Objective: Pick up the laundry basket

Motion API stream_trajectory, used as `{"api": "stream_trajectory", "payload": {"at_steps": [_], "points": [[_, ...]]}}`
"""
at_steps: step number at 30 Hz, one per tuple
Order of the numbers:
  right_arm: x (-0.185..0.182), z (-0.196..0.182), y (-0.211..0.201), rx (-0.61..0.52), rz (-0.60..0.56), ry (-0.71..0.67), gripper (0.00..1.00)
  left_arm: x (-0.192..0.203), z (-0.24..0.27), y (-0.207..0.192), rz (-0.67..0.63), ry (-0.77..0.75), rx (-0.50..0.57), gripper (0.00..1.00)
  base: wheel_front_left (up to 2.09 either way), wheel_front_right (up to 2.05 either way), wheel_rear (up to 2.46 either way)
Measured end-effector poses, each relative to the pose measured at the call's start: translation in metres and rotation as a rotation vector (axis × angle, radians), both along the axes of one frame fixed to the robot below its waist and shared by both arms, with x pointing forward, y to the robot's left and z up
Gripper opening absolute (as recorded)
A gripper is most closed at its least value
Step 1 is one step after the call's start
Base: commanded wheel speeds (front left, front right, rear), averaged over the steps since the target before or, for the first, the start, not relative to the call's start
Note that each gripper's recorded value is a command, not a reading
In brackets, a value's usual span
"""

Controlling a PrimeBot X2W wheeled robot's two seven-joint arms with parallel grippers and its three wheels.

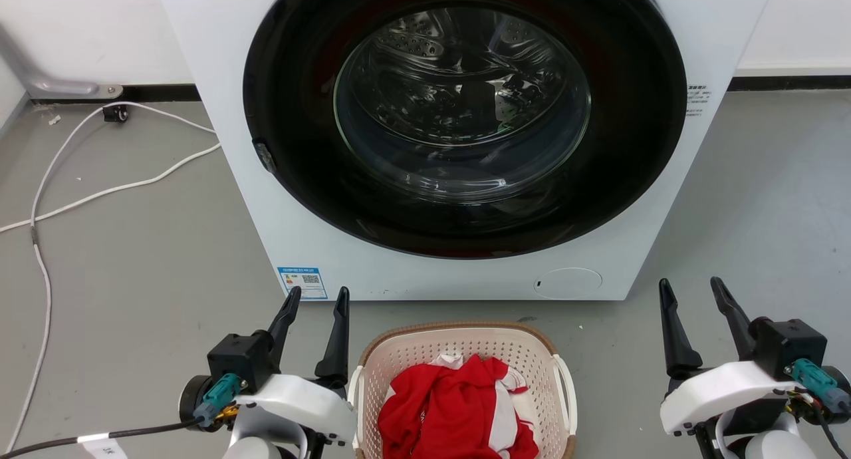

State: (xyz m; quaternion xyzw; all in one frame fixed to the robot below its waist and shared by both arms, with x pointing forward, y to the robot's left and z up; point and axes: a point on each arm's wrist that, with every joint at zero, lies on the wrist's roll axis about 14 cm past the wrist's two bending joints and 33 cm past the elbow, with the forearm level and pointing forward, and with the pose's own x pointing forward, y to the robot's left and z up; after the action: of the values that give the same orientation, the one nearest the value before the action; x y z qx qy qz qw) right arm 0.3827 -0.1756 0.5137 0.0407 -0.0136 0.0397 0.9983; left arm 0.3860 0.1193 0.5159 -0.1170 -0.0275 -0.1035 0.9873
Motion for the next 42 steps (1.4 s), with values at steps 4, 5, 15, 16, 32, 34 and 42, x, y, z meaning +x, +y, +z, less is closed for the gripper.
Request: {"api": "stream_trajectory", "payload": {"at_steps": [4,5,15,16,32,34,42], "points": [[-0.0003,0.0009,0.0020,-0.039,0.008,-0.007,1.00,-0.0002,0.0004,-0.0013,0.000,-0.014,0.038,1.00,0.00,0.00,0.00],[-0.0003,0.0009,0.0023,-0.046,0.009,-0.008,1.00,-0.0001,0.0007,-0.0017,-0.002,-0.017,0.045,1.00,0.00,0.00,0.00],[-0.0004,0.0014,0.0067,-0.105,0.025,-0.021,1.00,0.0006,0.0023,-0.0048,-0.012,-0.043,0.100,1.00,0.00,0.00,0.00],[-0.0005,0.0015,0.0068,-0.109,0.026,-0.021,1.00,0.0007,0.0023,-0.0051,-0.013,-0.044,0.103,1.00,0.00,0.00,0.00],[-0.0012,0.0046,0.0077,-0.110,0.028,-0.043,1.00,0.0001,0.0007,-0.0066,-0.014,-0.057,0.134,1.00,0.00,0.00,0.00],[-0.0012,0.0044,0.0075,-0.099,0.026,-0.043,1.00,0.0002,-0.0001,-0.0053,-0.010,-0.053,0.131,1.00,0.00,0.00,0.00],[-0.0011,0.0035,0.0074,-0.092,0.026,-0.041,1.00,0.0008,-0.0016,-0.0030,-0.003,-0.048,0.130,1.00,0.00,0.00,0.00]]}}
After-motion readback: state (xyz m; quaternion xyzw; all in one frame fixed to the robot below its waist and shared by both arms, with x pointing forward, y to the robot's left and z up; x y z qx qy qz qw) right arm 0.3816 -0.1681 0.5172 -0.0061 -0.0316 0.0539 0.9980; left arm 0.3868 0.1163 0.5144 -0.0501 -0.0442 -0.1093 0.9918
